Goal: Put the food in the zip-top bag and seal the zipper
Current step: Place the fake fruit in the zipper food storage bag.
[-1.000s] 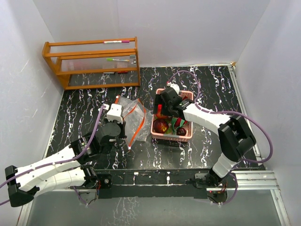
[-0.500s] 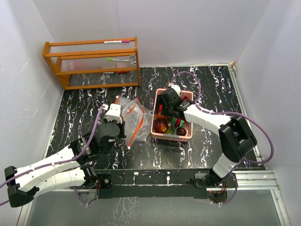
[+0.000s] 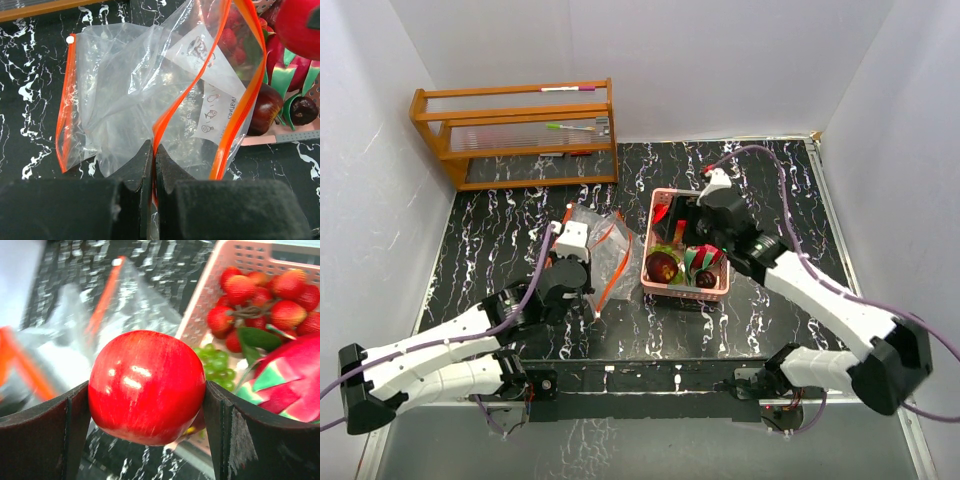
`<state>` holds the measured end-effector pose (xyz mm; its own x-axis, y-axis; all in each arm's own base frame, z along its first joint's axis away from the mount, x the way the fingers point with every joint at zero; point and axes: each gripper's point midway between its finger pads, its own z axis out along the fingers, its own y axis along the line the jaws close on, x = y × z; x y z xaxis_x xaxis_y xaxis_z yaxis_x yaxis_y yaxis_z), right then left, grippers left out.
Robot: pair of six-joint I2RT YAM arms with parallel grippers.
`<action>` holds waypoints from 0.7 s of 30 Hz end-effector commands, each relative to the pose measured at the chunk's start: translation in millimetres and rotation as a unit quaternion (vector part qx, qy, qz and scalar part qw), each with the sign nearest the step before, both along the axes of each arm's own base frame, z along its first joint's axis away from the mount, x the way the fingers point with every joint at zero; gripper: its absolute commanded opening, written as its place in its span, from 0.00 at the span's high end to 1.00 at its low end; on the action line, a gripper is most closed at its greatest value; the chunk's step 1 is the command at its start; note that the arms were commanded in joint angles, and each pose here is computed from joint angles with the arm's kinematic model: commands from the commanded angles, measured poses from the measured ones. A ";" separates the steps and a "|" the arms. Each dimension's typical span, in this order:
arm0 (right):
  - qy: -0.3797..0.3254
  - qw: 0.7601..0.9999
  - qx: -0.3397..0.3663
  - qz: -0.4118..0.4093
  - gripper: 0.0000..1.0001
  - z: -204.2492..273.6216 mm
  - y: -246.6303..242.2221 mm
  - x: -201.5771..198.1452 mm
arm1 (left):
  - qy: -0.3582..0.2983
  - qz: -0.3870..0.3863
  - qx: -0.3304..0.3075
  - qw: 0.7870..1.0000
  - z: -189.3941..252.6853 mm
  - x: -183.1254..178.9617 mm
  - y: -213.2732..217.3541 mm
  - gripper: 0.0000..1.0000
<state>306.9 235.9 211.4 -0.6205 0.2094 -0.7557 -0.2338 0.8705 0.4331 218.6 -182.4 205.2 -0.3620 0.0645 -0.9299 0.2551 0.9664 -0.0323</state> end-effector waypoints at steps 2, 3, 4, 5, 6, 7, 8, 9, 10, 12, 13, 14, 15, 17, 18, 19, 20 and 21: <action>-0.109 0.970 0.118 0.180 0.46 75.0 33.6 -54.2 | -0.005 -0.004 -0.014 1.000 3.4 6.4 -13.6 1.00; -0.118 0.962 0.134 0.206 0.46 81.3 38.1 -63.6 | -0.005 -0.007 -0.013 1.000 4.2 7.3 -16.5 1.00; -0.124 0.954 0.148 0.228 0.47 86.5 42.4 -71.4 | -0.005 -0.010 -0.014 1.000 5.0 8.7 -20.1 1.00; -0.126 0.948 0.158 0.246 0.47 87.4 46.5 -77.6 | -0.005 -0.013 -0.014 1.000 6.0 9.5 -23.4 1.00; -0.127 0.942 0.166 0.263 0.48 87.5 52.2 -83.8 | -0.005 -0.014 -0.014 1.000 6.9 10.8 -26.3 1.00; -0.126 0.937 0.170 0.277 0.48 86.7 57.7 -88.9 | -0.005 -0.017 -0.014 1.000 7.1 11.6 -29.2 1.00; -0.125 0.933 0.174 0.289 0.48 85.6 63.5 -93.4 | -0.005 -0.019 -0.014 1.000 7.2 12.4 -31.4 1.00; -0.124 0.930 0.177 0.298 0.48 84.6 69.0 -96.5 | -0.006 -0.021 -0.015 1.000 7.3 13.2 -33.6 1.00; -0.124 0.928 0.181 0.302 0.48 82.8 72.9 -97.8 | -0.006 -0.023 -0.016 1.000 7.2 13.6 -35.4 1.00; -0.119 0.929 0.188 0.296 0.48 77.3 77.8 -94.0 | -0.006 -0.025 -0.019 0.999 8.0 14.2 -38.3 1.00; -0.115 0.931 0.188 0.292 0.48 73.5 79.4 -91.5 | -0.007 -0.026 -0.022 0.999 9.8 14.2 -39.3 1.00; -0.112 0.932 0.188 0.290 0.49 70.3 81.0 -89.2 | -0.008 -0.027 -0.025 0.999 11.6 14.1 -40.0 1.00; -0.110 0.932 0.190 0.290 0.49 68.2 82.8 -88.7 | -0.009 -0.028 -0.028 0.999 13.5 14.2 -40.2 1.00; -0.105 0.932 0.192 0.290 0.49 61.7 85.8 -87.5 | -0.014 -0.031 -0.035 0.999 18.9 13.7 -41.1 1.00; -0.102 0.933 0.192 0.289 0.49 58.6 86.6 -86.8 | -0.017 -0.031 -0.037 0.999 21.7 13.9 -40.7 1.00; -0.100 0.933 0.192 0.286 0.49 55.8 87.1 -85.9 | -0.019 -0.030 -0.040 0.999 24.7 14.1 -40.3 1.00; -0.100 0.934 0.192 0.283 0.49 53.1 87.2 -84.6 | -0.019 -0.031 -0.044 0.998 27.2 13.8 -40.5 1.00; -0.099 0.935 0.194 0.280 0.49 50.6 87.6 -83.3 | -0.019 -0.034 -0.049 0.998 29.5 12.8 -41.7 1.00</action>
